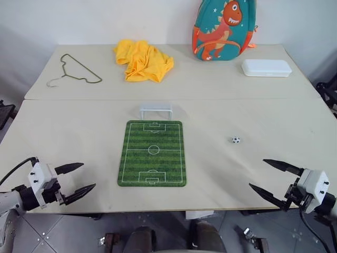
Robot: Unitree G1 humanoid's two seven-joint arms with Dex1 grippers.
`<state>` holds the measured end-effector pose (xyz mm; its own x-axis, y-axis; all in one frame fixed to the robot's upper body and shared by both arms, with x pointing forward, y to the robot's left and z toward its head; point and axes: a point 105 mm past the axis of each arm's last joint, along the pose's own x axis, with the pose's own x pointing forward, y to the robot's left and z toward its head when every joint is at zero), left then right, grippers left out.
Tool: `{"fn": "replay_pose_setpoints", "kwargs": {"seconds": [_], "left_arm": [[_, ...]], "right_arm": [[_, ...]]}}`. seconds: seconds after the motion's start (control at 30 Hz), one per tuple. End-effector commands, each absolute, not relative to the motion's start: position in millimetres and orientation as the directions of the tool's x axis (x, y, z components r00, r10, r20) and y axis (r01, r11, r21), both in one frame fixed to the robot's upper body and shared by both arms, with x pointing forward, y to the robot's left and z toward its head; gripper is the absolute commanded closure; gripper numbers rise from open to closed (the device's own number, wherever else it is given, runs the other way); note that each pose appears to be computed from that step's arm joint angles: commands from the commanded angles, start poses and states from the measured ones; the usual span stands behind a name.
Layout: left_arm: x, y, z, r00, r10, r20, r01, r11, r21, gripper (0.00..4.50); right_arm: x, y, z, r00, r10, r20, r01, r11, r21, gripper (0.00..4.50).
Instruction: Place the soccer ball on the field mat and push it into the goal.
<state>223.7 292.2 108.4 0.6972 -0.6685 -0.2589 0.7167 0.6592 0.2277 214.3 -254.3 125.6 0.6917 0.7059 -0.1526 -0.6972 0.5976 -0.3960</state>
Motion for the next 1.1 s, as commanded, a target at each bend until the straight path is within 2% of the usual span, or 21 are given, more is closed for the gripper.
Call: {"fn": "replay_pose_setpoints", "kwargs": {"seconds": [0.03,0.17,0.23,0.3,0.4,0.5,0.63,0.77,0.9,1.1], "left_arm": [[223.1,288.9,121.4,0.698,-0.683,-0.217,0.715,0.645,0.270,0.00],[230.7,270.8,141.0,0.642,-0.753,-0.145,0.763,0.610,0.213,0.00],[233.4,252.2,159.0,0.566,-0.822,-0.059,0.816,0.549,0.183,0.00],[232.9,235.4,172.5,0.492,-0.871,-0.002,0.856,0.484,0.181,0.00],[230.8,217.0,182.8,0.409,-0.912,0.039,0.891,0.408,0.198,0.00],[233.7,208.0,184.9,0.374,-0.927,0.039,0.911,0.375,0.171,0.00],[236.5,205.1,184.5,0.350,-0.936,0.041,0.927,0.352,0.126,0.00],[239.4,204.8,183.5,0.359,-0.933,0.037,0.925,0.360,0.119,0.00],[242.8,201.9,178.1,0.356,-0.934,0.035,0.928,0.358,0.103,0.00],[245.1,197.5,175.2,0.350,-0.936,0.033,0.931,0.351,0.094,0.00]], "right_arm": [[214.8,-253.3,130.1,0.689,0.709,-0.151,-0.697,0.592,-0.404,0.03],[217.3,-277.1,137.8,0.803,0.591,-0.083,-0.573,0.724,-0.385,0.03],[218.1,-297.5,142.1,0.879,0.477,-0.024,-0.456,0.823,-0.337,0.03],[217.4,-314.9,143.4,0.924,0.383,0.008,-0.364,0.885,-0.292,0.03],[216.3,-330.2,140.5,0.950,0.312,0.014,-0.299,0.921,-0.250,0.03],[220.6,-324.0,139.6,0.932,0.361,-0.006,-0.352,0.904,-0.244,0.03],[241.4,-303.1,149.8,0.897,0.442,-0.029,-0.436,0.869,-0.235,0.03],[260.0,-288.9,155.6,0.877,0.473,-0.083,-0.480,0.853,-0.207,0.03],[295.1,-258.9,151.1,0.838,0.513,-0.187,-0.541,0.826,-0.157,0.03],[330.4,-236.9,144.9,0.826,0.519,-0.220,-0.554,0.819,-0.147,0.03]]}}
